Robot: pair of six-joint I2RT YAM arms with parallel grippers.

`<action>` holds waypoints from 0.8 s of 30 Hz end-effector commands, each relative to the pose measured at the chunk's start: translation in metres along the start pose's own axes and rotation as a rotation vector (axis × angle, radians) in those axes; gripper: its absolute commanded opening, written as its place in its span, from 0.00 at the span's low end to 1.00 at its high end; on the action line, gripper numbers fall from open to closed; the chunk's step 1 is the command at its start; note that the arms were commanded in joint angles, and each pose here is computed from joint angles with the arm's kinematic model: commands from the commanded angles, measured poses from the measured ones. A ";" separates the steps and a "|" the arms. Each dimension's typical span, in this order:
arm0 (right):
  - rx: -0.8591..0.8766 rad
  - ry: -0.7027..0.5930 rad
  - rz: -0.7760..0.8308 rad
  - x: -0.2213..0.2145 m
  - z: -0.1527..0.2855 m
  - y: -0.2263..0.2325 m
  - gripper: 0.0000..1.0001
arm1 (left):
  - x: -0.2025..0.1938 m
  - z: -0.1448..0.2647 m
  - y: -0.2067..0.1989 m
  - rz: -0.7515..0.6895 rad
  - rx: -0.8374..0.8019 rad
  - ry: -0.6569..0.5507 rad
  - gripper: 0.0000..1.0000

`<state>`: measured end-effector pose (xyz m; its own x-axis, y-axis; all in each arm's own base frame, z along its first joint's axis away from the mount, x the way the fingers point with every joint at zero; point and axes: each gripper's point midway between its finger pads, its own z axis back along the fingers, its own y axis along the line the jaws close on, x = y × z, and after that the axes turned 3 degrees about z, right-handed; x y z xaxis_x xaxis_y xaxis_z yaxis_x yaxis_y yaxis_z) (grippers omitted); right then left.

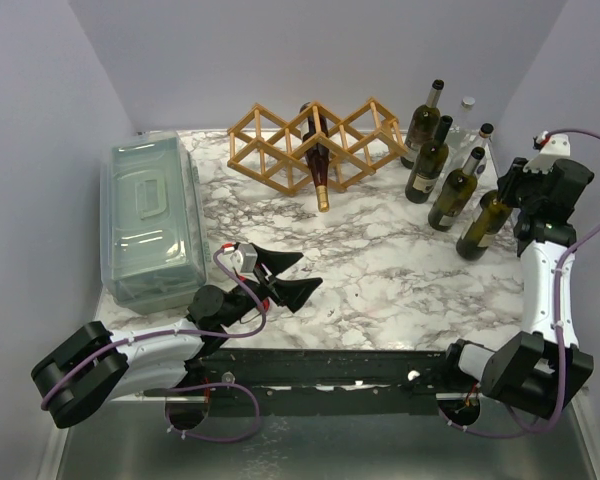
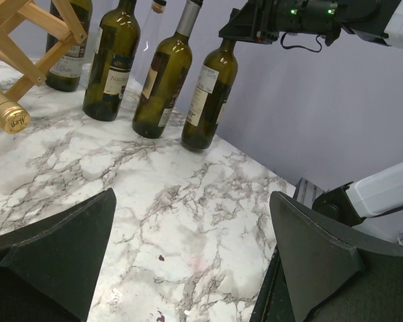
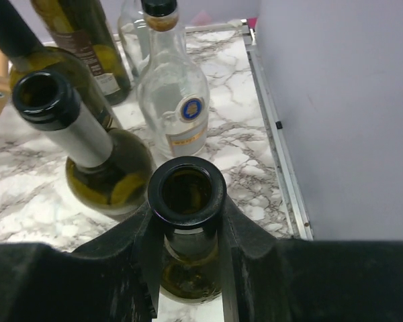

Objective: Take the wine bottle off the wine rack
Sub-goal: Place the wine bottle at the center of the board.

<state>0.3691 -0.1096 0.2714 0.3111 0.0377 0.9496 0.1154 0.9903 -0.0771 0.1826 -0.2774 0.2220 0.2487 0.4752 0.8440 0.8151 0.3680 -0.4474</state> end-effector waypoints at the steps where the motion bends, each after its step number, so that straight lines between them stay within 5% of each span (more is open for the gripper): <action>1: -0.032 -0.184 0.025 0.045 -0.004 -0.012 0.00 | -0.003 0.004 -0.003 -0.003 -0.024 0.013 0.99; 24: -0.001 -0.193 0.040 0.018 -0.018 -0.007 0.05 | -0.002 0.005 -0.003 -0.002 -0.025 0.013 0.99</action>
<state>0.3888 -0.1178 0.2600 0.2187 0.0487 0.9746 0.1178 0.9901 -0.0759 0.1812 -0.2776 0.2221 0.2512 0.4712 0.8455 0.8187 0.3625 -0.4453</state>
